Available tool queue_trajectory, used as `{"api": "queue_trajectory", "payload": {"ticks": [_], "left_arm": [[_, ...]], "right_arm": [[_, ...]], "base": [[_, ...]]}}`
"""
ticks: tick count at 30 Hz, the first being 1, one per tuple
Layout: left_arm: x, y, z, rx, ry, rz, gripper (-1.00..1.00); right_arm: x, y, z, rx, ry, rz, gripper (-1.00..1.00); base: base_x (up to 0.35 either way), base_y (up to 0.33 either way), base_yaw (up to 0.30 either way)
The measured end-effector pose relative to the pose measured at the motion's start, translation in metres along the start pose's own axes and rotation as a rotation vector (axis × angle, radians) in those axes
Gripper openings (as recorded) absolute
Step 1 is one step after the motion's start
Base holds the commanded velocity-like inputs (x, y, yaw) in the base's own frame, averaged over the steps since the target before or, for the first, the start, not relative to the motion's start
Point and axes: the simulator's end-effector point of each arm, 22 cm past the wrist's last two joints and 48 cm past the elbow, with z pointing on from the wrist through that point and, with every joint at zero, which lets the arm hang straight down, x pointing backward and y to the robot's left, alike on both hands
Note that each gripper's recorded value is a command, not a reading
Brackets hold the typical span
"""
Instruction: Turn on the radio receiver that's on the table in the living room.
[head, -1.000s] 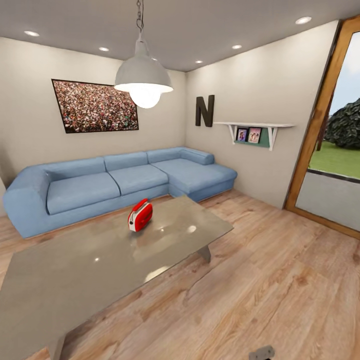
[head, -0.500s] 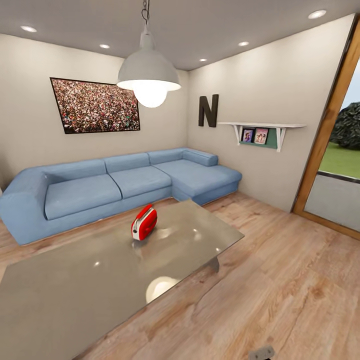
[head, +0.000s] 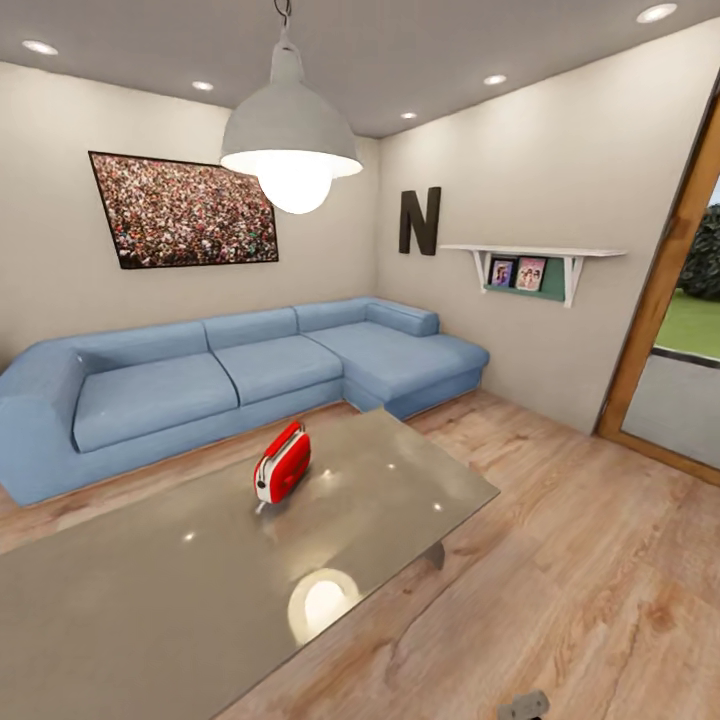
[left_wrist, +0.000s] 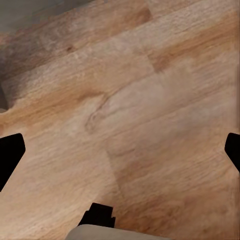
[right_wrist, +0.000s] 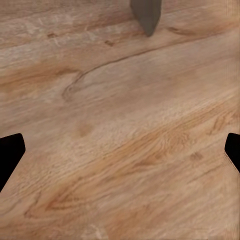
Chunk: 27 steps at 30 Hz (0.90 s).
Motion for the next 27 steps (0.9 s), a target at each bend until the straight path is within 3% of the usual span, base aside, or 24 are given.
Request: {"api": "queue_trajectory", "payload": {"ticks": [7,18,27], "left_arm": [[0.0000,0.0000,0.0000,0.000,0.000,0.000,1.00],[0.0002,0.0040,0.0004,-0.008,0.002,-0.012,1.00],[0.0002,0.0067,0.0007,-0.014,0.002,-0.021,1.00]], "right_arm": [[0.0000,-0.0001,0.0000,0.001,0.000,0.000,1.00],[0.0000,-0.0001,0.0000,0.000,0.000,0.000,1.00],[0.0000,-0.0002,0.0000,0.001,0.000,0.000,1.00]], "base": [[0.325,-0.139,0.259],[0.270,-0.012,0.291],[0.076,0.000,0.292]]}}
